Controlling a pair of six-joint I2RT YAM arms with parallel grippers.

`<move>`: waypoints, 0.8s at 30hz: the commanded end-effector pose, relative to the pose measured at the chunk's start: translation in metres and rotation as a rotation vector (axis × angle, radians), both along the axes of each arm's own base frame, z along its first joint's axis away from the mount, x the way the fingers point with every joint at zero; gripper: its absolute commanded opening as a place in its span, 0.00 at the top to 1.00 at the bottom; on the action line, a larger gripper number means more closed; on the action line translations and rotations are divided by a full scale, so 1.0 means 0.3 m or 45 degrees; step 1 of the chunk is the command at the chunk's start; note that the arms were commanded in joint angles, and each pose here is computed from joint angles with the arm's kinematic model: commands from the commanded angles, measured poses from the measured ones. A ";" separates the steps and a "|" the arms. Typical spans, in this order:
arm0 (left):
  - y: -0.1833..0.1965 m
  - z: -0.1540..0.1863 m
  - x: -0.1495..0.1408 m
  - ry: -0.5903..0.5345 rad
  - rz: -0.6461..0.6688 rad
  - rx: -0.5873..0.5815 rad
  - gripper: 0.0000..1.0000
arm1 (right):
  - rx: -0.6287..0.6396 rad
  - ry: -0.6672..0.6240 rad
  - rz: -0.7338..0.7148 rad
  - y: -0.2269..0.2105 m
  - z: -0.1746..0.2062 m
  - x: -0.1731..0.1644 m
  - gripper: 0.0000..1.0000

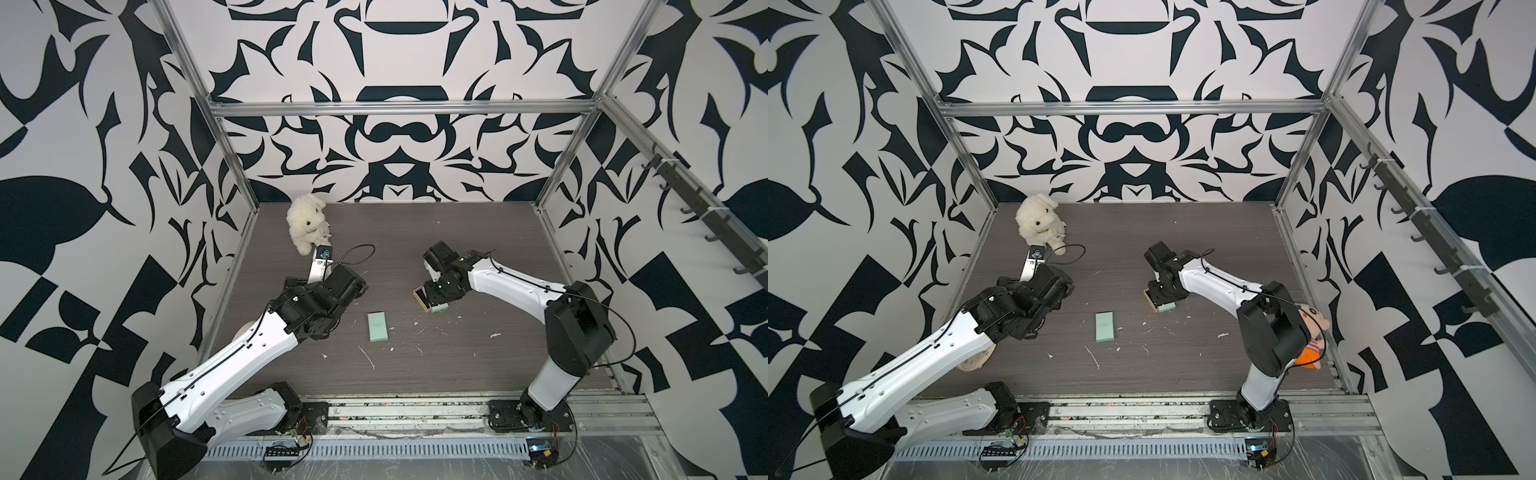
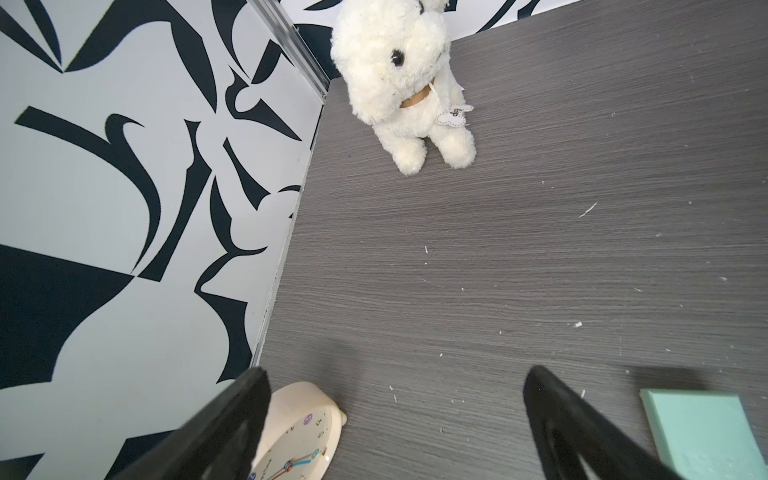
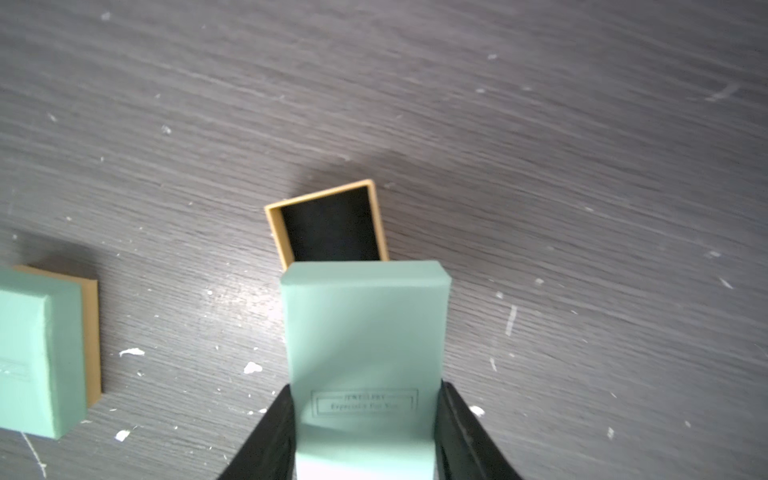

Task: Take the rings out of the lift-off lid box
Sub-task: Close the lid on the jewelry box.

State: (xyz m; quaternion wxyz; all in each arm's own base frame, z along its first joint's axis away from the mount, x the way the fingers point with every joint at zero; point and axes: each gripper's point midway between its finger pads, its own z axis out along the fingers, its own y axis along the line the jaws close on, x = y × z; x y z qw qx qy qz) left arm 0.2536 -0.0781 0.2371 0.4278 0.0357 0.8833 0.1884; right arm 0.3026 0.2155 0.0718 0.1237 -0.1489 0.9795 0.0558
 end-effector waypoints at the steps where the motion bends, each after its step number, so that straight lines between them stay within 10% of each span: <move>1: 0.011 -0.003 -0.003 -0.010 0.004 0.009 0.01 | 0.013 -0.008 0.059 0.020 0.033 0.012 0.56; 24: 0.019 0.006 -0.006 -0.031 0.008 0.007 0.01 | -0.055 -0.003 0.194 0.068 0.031 0.067 0.57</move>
